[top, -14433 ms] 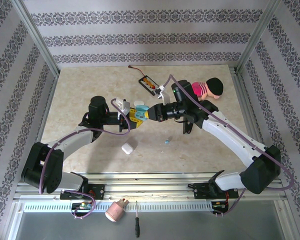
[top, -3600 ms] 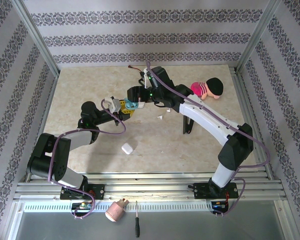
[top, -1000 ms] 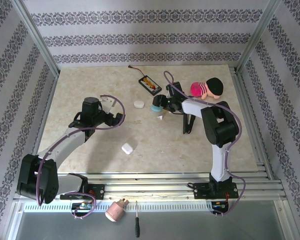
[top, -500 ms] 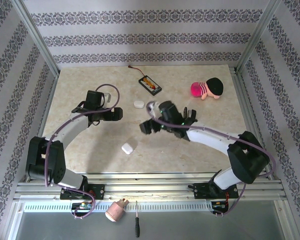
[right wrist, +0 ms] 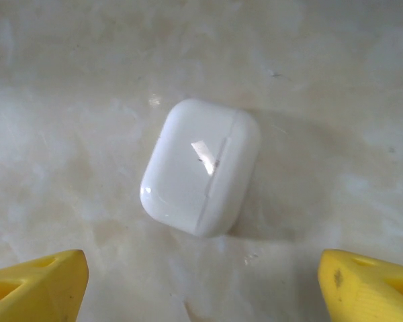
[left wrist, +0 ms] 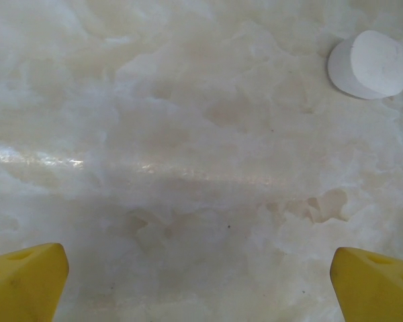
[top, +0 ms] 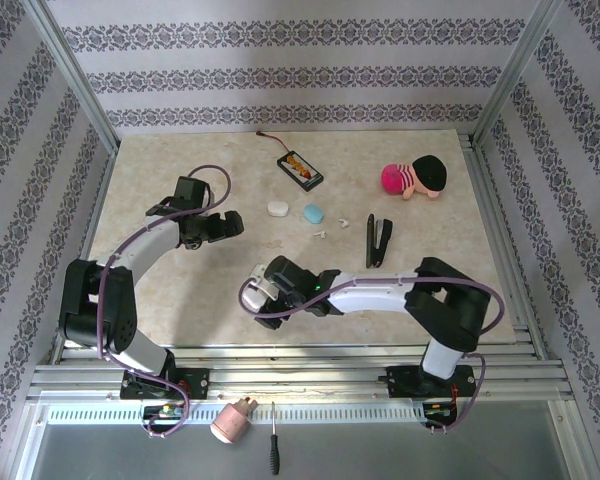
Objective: Insert the wireless bluetooth earbuds into the charging case
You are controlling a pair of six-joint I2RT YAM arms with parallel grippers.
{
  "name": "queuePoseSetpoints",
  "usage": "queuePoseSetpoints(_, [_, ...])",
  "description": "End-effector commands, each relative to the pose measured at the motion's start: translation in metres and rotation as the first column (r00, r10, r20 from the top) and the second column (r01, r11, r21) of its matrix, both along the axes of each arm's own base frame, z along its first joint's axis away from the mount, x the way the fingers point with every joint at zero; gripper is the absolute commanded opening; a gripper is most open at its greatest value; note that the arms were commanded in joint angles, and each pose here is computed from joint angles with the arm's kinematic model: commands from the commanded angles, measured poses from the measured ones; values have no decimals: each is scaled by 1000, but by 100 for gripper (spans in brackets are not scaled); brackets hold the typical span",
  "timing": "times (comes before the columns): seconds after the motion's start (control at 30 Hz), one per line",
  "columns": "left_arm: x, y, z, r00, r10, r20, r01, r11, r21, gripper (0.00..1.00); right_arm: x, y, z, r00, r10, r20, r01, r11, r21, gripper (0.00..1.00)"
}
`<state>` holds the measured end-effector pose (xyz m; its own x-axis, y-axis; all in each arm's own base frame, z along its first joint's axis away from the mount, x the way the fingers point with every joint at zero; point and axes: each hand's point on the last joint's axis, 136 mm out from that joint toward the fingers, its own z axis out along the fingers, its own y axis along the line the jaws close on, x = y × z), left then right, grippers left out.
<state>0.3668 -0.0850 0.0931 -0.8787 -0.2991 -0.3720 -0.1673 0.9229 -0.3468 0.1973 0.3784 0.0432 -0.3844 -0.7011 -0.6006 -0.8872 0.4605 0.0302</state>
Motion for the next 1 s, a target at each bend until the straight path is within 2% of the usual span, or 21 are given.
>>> queuePoseSetpoints(0.0, [-7,7,-7,998,40,-53,-40,999,6,99,8,16,6,999,18,49,-16,999,-36,89])
queuePoseSetpoints(0.17, [-10,11,1,997,69,15,-69,998,4,99,15,20,-10,1000,1,17,1,993,-115,84])
queuePoseSetpoints(0.3, [-17,16,0,994,94,-50,-93,995,26,99,16,23,-20,999,5,-32,-10,988,-156,78])
queuePoseSetpoints(0.6, [-16,16,7,997,69,-37,-68,997,33,99,23,15,-34,994,-39,-107,17,980,-200,61])
queuePoseSetpoints(0.73, [-15,16,11,997,74,-29,-73,997,33,99,24,9,-30,995,-30,-100,10,982,-189,51])
queuePoseSetpoints(0.8, [-14,15,12,997,74,-31,-73,997,26,99,25,4,-27,996,-21,-82,5,982,-189,42])
queuePoseSetpoints(0.97, [-14,6,19,999,43,-27,-43,999,-16,100,38,-11,-11,999,-39,-28,33,982,-184,34])
